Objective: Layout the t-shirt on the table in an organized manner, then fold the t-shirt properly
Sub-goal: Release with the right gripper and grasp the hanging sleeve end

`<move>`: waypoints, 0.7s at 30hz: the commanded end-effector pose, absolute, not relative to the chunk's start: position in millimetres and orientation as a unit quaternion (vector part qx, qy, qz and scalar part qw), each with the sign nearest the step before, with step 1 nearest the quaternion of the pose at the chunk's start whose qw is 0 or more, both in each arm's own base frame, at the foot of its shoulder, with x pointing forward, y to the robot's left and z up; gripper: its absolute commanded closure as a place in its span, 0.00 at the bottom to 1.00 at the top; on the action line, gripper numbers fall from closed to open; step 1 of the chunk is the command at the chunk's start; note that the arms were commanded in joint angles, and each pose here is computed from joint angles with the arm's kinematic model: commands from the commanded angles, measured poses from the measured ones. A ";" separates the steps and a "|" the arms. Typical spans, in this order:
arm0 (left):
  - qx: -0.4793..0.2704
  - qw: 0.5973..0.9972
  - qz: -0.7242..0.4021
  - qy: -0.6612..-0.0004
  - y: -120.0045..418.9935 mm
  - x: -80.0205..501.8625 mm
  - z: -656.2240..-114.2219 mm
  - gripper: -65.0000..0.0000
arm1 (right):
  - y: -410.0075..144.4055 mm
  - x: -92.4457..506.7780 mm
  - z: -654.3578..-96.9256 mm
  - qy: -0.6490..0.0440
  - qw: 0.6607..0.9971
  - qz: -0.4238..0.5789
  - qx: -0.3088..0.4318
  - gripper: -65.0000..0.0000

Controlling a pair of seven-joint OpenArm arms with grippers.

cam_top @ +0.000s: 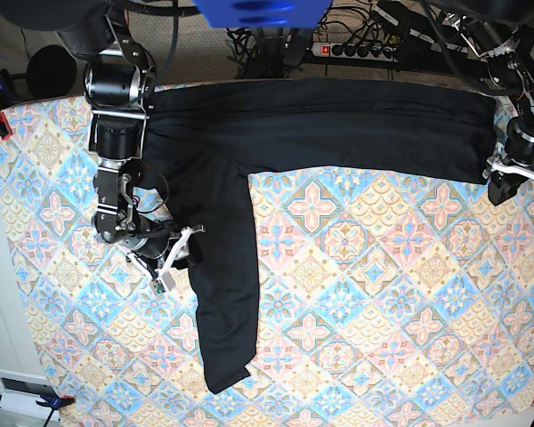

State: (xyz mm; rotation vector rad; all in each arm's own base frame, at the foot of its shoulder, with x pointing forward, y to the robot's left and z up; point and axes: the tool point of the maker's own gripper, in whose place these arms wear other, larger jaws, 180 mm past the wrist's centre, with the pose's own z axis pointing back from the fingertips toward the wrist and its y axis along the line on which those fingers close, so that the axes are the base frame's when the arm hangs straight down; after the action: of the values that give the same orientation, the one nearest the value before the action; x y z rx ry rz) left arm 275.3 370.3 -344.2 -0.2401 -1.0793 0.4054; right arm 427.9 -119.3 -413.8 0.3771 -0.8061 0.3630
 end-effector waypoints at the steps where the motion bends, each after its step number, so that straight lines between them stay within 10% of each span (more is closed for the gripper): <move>1: -0.108 0.819 0.180 -0.533 377.2 282.4 -326.1 0.70 | -121.2 445.2 -391.1 -0.419 0.872 0.174 0.182 0.70; 10: -0.117 0.823 0.169 -0.530 367.9 287.7 -328.3 0.70 | -118.8 433.1 -415.3 -0.388 0.886 0.161 0.196 0.71; 16: -0.117 0.823 0.169 -0.530 367.1 287.9 -328.7 0.70 | -118.9 432.0 -416.6 -0.386 0.887 0.161 0.197 0.98; 21: -0.117 0.823 0.169 -0.530 367.1 287.9 -328.7 0.71 | -117.5 421.4 -395.0 -0.406 0.873 0.206 0.174 1.00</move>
State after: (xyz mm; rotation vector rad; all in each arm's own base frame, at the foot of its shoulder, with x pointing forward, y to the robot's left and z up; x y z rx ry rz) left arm 280.0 360.1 -347.9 -0.2589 -1.0659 0.3806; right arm 409.2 -116.0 -411.6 0.3671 -0.7966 0.4226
